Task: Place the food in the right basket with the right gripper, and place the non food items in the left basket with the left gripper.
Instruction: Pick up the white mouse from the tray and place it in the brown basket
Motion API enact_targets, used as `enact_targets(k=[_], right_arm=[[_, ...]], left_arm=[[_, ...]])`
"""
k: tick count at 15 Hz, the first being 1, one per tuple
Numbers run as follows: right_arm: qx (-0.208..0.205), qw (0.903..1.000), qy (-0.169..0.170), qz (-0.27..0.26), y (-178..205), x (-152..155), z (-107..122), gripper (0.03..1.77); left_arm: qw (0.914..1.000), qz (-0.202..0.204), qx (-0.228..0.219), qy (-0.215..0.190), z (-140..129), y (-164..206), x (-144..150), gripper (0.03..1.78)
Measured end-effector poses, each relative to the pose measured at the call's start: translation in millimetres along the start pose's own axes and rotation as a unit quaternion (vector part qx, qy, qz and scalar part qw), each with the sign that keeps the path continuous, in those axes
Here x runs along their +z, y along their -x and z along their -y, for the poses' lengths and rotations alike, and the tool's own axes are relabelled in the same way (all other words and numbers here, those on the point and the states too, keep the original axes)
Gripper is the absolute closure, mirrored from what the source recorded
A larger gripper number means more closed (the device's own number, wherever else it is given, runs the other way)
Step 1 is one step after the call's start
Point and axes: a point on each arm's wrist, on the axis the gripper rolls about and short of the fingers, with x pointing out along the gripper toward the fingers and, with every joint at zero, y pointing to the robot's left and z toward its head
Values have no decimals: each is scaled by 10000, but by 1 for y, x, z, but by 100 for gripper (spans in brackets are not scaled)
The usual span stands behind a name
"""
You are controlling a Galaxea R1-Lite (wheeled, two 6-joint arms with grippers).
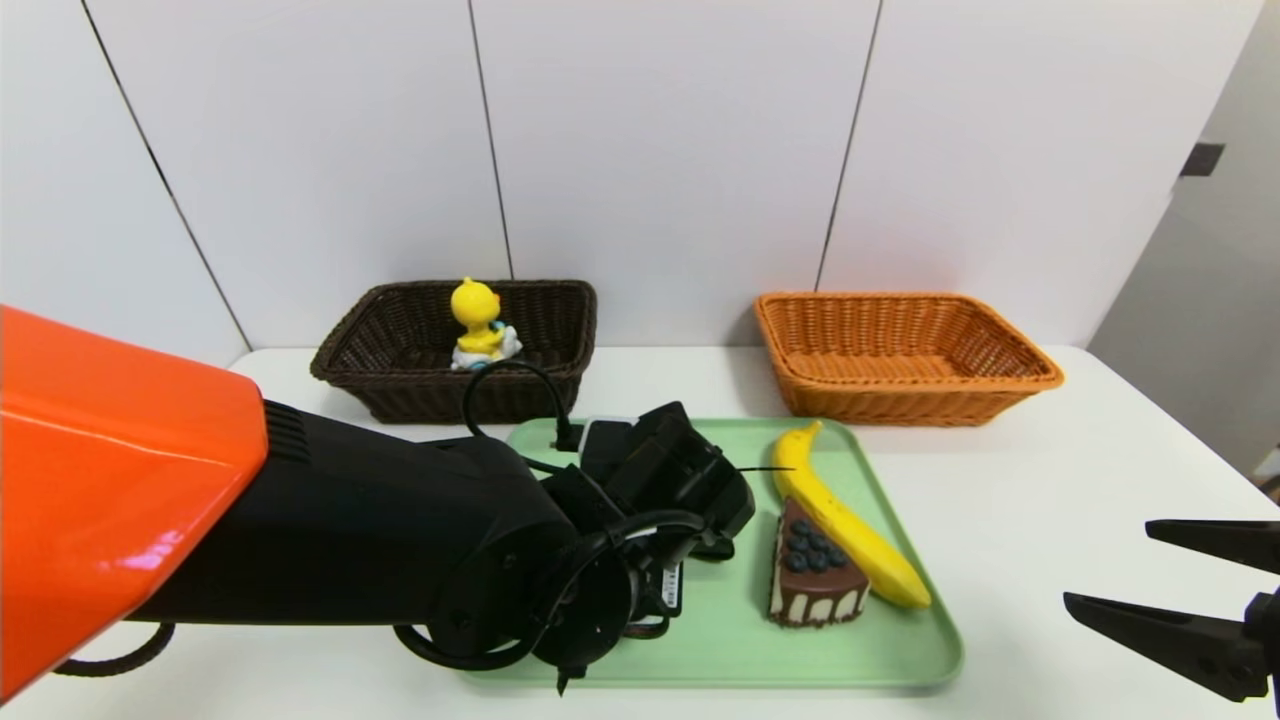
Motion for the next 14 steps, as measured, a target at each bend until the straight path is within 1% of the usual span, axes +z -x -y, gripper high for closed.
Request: enact_targets(k=[1, 2, 9, 12, 14], right_arm=[[2, 10000, 2, 2, 0, 0, 0, 9], [0, 10000, 1, 3, 0, 0, 0, 9], [-2, 10000, 4, 3, 1, -1, 0, 9], [-1, 10000, 4, 12, 2, -3, -1, 9], [-2, 10000, -3, 13, 2, -4, -1, 9]], left_arm=[[10000, -1, 4, 2, 0, 0, 0, 76], [10000, -1, 4, 2, 0, 0, 0, 81], [10000, 6, 59, -12, -2, 2, 0, 83], [9995, 136, 285, 1, -11, 11, 5, 84], [9993, 173, 322, 51, -18, 20, 11, 84]])
